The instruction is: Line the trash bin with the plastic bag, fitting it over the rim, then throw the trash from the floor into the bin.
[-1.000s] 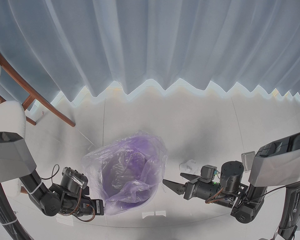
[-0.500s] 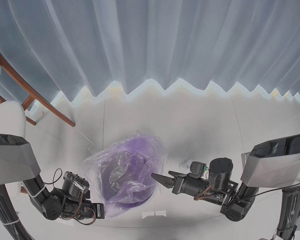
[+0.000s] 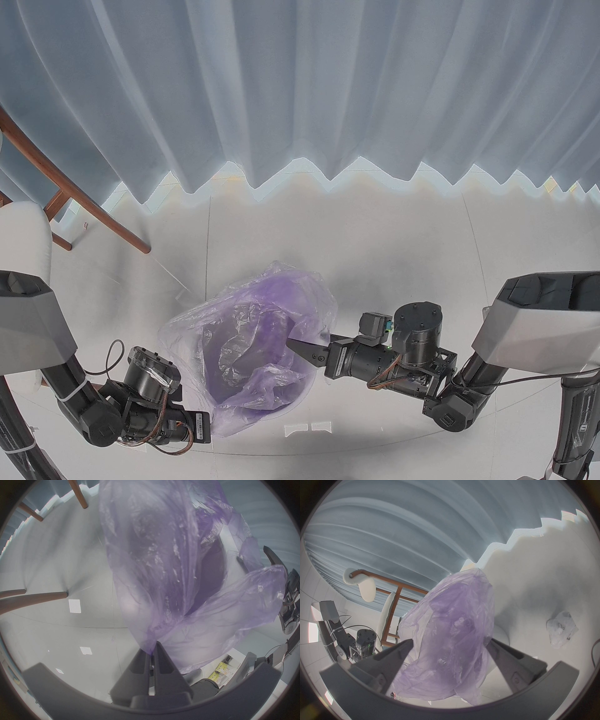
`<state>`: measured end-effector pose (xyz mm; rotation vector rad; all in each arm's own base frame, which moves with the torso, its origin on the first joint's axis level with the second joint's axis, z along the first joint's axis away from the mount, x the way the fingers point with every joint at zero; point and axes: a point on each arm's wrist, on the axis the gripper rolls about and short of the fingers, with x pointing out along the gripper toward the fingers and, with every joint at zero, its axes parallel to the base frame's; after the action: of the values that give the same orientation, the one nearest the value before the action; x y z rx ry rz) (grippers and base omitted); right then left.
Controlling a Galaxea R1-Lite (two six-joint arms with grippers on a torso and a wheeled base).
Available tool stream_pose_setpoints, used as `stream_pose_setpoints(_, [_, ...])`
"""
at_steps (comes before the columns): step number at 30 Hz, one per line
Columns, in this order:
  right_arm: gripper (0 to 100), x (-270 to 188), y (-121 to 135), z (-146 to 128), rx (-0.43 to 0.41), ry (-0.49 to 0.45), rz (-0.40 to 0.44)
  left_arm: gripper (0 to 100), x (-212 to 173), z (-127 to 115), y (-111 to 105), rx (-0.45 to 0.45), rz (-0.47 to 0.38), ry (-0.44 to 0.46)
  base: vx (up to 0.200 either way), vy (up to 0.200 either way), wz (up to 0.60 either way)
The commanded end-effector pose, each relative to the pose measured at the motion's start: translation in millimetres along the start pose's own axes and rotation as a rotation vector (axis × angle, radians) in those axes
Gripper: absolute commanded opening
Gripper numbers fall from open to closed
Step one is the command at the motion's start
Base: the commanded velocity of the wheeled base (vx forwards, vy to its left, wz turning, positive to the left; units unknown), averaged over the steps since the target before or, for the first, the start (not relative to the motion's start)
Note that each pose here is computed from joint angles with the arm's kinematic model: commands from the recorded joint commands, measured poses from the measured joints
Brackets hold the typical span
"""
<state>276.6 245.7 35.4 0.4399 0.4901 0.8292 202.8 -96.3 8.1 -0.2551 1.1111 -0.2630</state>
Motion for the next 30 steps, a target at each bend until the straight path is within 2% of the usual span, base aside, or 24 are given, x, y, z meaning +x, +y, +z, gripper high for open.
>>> stream_pose_setpoints(1, [0,-1,1,-3,-0.002,0.009,0.000,0,1,0,0,0.002,0.013,-0.003,0.000,0.000,0.00])
stream_pose_setpoints(10, [0,-22,-18,-19,-0.050,0.075,-0.071,0,7,-6,2,0.010,0.075,0.013,0.000,0.000,0.00])
stream_pose_setpoints(13, [0,-23,-34,-25,-0.079,0.083,-0.107,0,15,-10,8,0.046,0.146,0.033,0.000,0.000,0.00])
stream_pose_setpoints(17, [0,-19,-46,-34,-0.074,0.100,-0.131,0,22,-13,12,0.057,0.203,0.040,0.000,0.000,0.00])
stream_pose_setpoints(23, [0,-10,-56,-44,-0.071,0.107,-0.137,0,33,-11,15,0.054,0.194,-0.017,0.000,0.000,0.00])
stream_pose_setpoints(30, [0,-10,-55,-43,-0.073,0.100,-0.135,0,34,-12,16,0.058,0.174,-0.072,0.000,0.000,0.00])
